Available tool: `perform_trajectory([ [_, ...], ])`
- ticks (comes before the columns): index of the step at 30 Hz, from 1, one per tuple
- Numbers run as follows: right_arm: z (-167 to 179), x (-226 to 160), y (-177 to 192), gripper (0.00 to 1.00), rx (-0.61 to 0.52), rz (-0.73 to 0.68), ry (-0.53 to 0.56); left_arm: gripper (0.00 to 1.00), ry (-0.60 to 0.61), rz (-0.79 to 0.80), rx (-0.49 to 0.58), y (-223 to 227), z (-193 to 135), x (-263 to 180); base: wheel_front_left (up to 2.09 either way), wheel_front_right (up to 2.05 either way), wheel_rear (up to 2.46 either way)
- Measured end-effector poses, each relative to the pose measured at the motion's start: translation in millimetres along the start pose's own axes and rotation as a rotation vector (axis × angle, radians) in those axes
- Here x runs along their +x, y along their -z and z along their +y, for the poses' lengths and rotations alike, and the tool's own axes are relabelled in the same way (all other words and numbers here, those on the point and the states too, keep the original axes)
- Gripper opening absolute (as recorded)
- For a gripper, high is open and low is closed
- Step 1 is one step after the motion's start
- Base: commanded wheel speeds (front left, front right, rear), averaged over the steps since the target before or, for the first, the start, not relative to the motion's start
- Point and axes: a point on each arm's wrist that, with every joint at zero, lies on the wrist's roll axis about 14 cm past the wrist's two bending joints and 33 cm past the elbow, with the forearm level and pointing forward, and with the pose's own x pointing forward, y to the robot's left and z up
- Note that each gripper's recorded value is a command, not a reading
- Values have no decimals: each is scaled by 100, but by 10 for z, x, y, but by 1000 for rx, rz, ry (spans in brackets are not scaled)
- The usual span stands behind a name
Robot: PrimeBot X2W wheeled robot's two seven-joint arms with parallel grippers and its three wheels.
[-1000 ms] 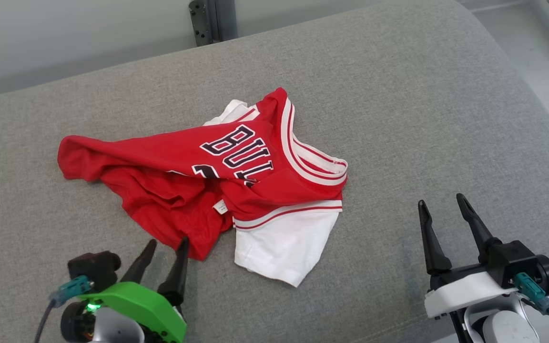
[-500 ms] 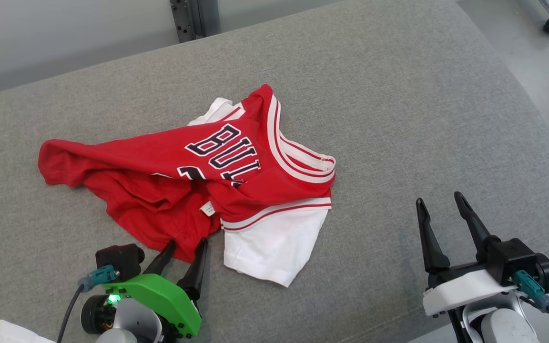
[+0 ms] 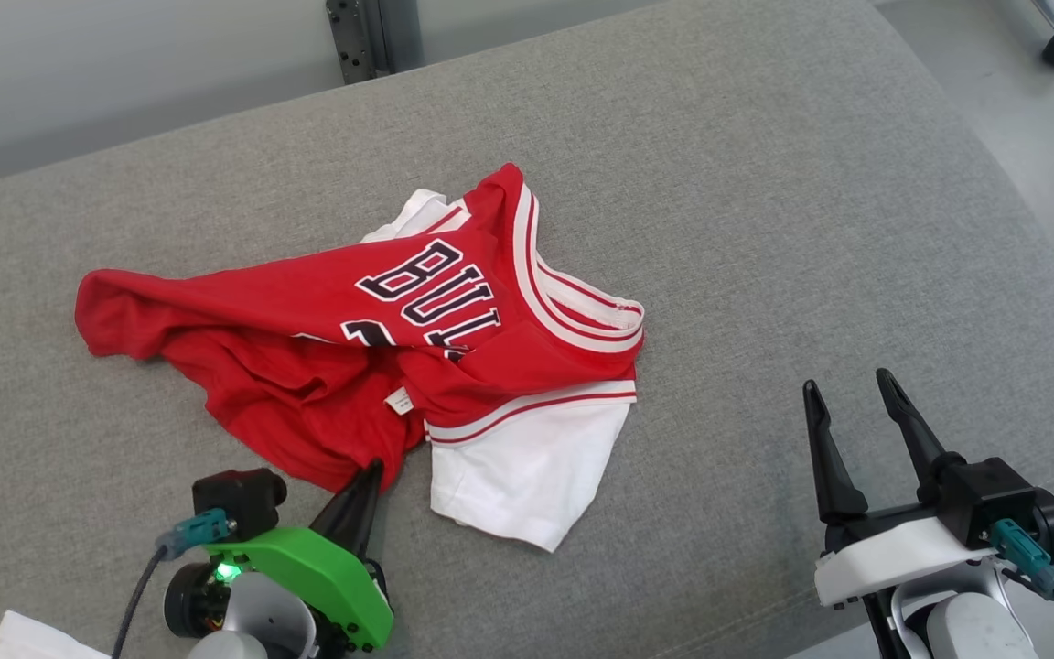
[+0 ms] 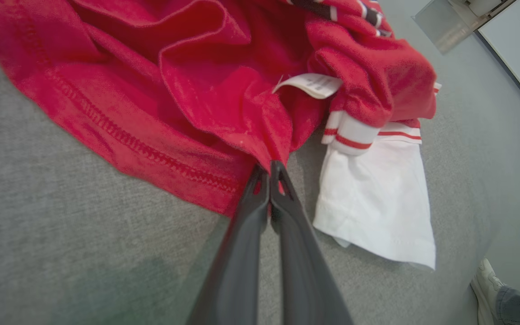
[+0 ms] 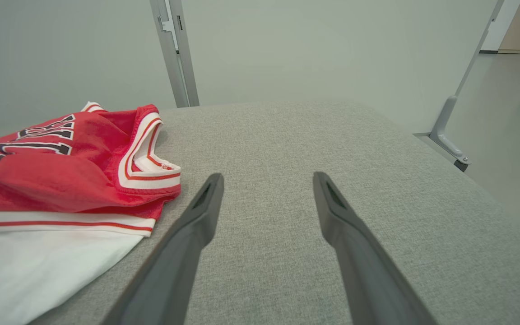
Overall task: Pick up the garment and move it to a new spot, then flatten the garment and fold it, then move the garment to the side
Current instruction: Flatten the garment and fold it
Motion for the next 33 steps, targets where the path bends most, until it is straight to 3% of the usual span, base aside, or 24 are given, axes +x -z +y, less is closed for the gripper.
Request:
perform_trajectory([
  [6,-36,-39,9,100,2,1,11,0,-24,-170,25,-511,83,-248,0,0,0],
  [14,127,-16,65,100,14,14,-40,0,-115,-271,34,-737,242,-909,0,0,0],
  [22,379,115,32,100,7,-2,-121,0,-252,-194,-69,-215,628,-1286,0,0,0],
  [25,456,143,57,100,3,4,-145,0,-301,-138,-111,171,807,-1354,0,0,0],
  [29,534,160,92,100,0,14,-170,0,-279,-77,-201,637,743,-1324,0,0,0],
  [33,576,167,91,100,-5,13,-183,0,-290,-119,-200,662,785,-1292,0,0,0],
])
